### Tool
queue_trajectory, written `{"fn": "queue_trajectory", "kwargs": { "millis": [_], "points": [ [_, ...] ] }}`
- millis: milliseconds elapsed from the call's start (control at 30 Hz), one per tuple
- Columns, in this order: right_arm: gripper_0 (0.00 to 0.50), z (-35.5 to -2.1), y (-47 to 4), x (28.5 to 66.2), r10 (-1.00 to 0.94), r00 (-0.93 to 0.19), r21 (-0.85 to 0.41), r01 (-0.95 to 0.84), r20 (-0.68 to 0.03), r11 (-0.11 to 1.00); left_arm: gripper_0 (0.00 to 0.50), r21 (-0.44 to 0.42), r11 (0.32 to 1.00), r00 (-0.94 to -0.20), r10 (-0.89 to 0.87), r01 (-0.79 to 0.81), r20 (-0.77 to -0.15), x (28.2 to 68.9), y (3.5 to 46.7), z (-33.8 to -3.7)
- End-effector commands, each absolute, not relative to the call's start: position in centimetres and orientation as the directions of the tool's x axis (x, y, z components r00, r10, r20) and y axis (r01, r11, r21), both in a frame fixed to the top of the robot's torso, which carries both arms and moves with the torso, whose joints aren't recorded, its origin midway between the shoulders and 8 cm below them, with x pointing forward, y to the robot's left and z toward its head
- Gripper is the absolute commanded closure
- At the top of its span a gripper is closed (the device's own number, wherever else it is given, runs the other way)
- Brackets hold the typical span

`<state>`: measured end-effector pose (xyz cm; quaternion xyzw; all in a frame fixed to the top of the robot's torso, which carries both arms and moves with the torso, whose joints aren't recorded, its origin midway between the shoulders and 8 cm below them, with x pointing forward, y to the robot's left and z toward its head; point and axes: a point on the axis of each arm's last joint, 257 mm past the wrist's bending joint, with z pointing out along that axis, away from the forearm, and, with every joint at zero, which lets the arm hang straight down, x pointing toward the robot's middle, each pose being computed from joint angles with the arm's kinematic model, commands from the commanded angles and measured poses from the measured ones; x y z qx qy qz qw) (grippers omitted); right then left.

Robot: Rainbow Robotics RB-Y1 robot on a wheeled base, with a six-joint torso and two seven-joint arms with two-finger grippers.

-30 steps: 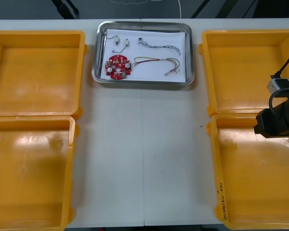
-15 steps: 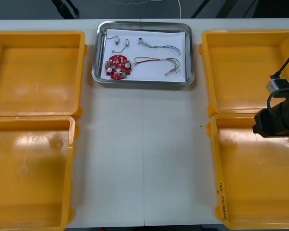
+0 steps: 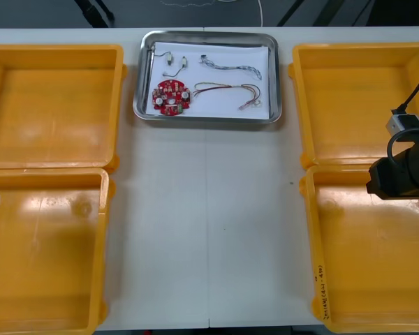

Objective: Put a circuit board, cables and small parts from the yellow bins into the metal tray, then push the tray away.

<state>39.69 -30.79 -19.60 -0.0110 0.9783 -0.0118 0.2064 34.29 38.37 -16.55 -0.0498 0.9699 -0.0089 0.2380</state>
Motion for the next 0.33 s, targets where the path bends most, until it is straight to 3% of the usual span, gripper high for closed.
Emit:
{"fn": "queue_trajectory", "kwargs": {
  "millis": [33, 333],
  "points": [
    [0.0, -19.31, -31.2, 39.67, -0.005, -0.91, -0.014, 0.001, -0.414, 1.0, 0.0, 0.058, 0.998, -0.88, 0.016, -0.013, -0.475, 33.73, 39.79, -15.25],
    [0.0, -19.31, -31.2, 39.67, -0.005, -0.91, -0.014, 0.001, -0.414, 1.0, 0.0, 0.058, 0.998, -0.88, 0.016, -0.013, -0.475, 33.73, 39.79, -15.25]
  ]
}}
